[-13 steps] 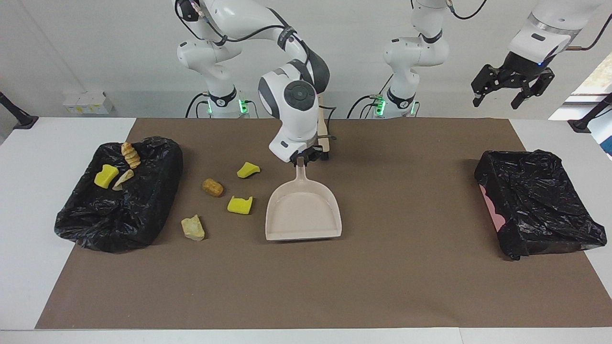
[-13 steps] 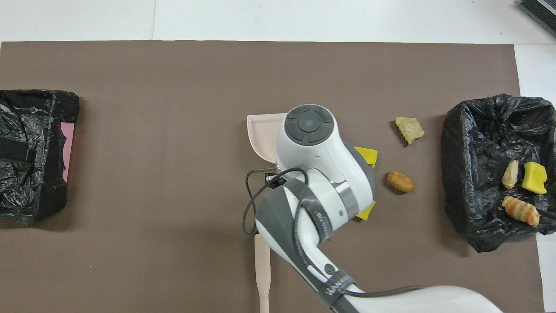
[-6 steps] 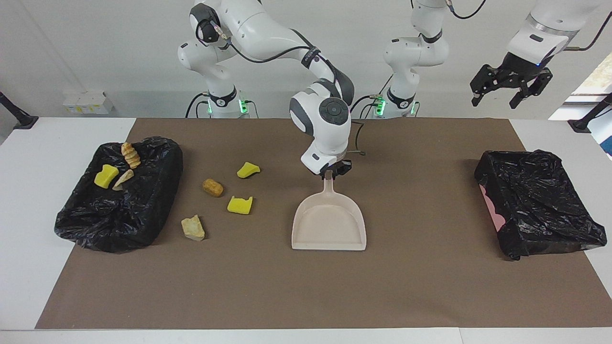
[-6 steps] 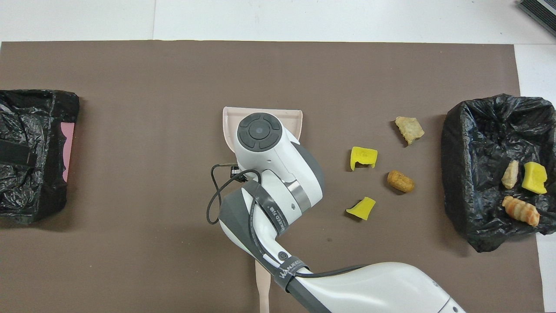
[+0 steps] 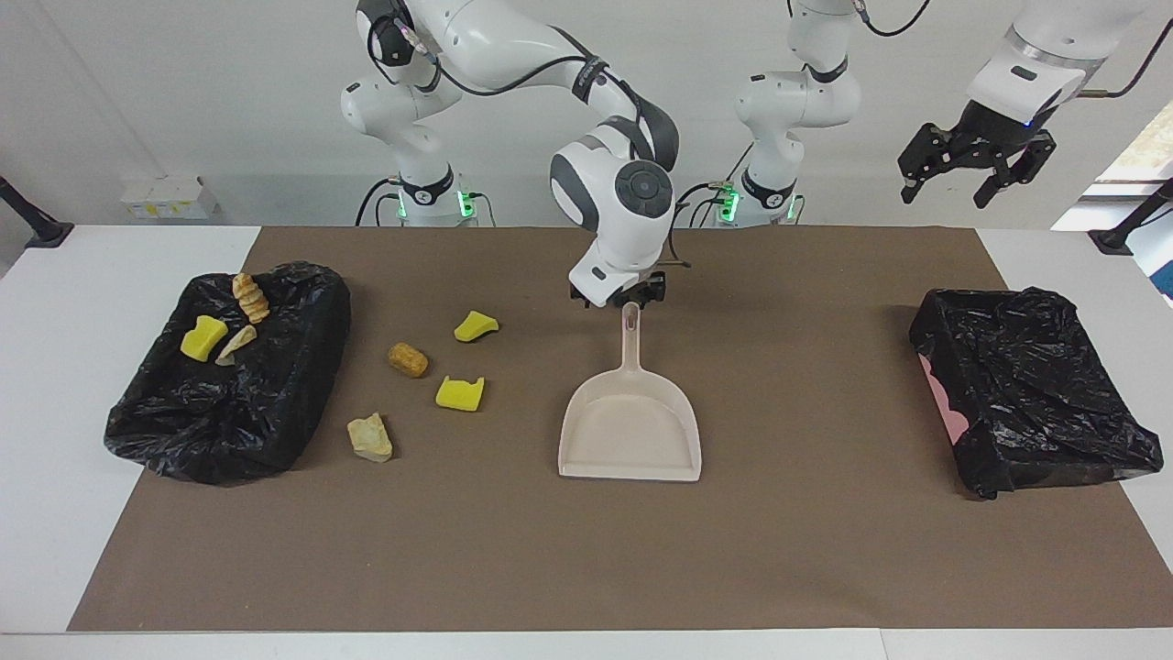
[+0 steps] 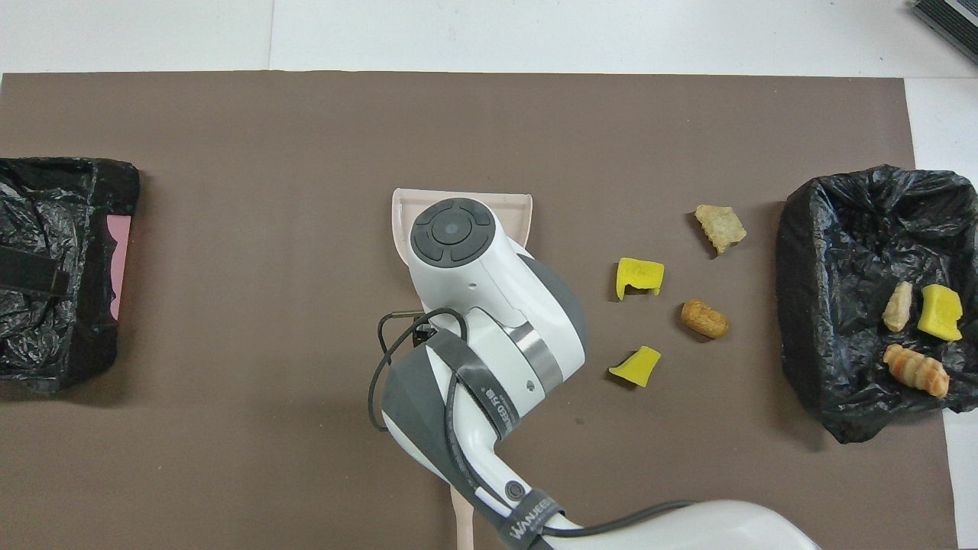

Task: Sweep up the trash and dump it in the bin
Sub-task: 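Set the dustpan down near the brush and release it with the right gripper, then grasp the dustpan with the left gripper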

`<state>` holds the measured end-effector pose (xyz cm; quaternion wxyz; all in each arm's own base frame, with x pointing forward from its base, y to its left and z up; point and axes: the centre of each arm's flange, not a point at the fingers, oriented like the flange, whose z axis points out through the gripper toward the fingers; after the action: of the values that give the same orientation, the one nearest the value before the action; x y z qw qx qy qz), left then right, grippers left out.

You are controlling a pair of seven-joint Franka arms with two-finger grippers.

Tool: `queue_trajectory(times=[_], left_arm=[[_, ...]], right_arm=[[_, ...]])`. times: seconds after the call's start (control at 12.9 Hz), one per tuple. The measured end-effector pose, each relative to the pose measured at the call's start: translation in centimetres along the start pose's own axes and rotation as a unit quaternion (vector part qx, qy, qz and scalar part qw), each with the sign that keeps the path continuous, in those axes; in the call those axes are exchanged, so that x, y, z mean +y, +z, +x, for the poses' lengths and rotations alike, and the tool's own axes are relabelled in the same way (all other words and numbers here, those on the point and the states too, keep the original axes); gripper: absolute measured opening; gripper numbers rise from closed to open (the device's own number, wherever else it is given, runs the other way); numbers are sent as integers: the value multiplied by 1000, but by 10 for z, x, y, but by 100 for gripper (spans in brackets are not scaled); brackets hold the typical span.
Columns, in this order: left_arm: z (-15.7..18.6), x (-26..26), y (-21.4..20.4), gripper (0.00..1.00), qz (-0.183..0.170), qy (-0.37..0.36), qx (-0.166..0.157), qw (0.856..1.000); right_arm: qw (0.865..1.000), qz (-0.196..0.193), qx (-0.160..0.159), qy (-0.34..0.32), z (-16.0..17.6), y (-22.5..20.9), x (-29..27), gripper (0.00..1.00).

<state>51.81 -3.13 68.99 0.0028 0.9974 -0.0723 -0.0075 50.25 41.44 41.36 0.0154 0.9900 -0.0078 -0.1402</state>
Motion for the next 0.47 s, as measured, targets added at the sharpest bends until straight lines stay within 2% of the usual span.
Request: queue_trajectory(times=[0.23,0.47], left_arm=[[7,13,3,100,1,13,18,1000],[22,64,32,100,1,59,31,998]], right_arm=[[999,12,-16,-33,-47,-11,5,100],[999,3,-11,-53,-94,3,2,100]])
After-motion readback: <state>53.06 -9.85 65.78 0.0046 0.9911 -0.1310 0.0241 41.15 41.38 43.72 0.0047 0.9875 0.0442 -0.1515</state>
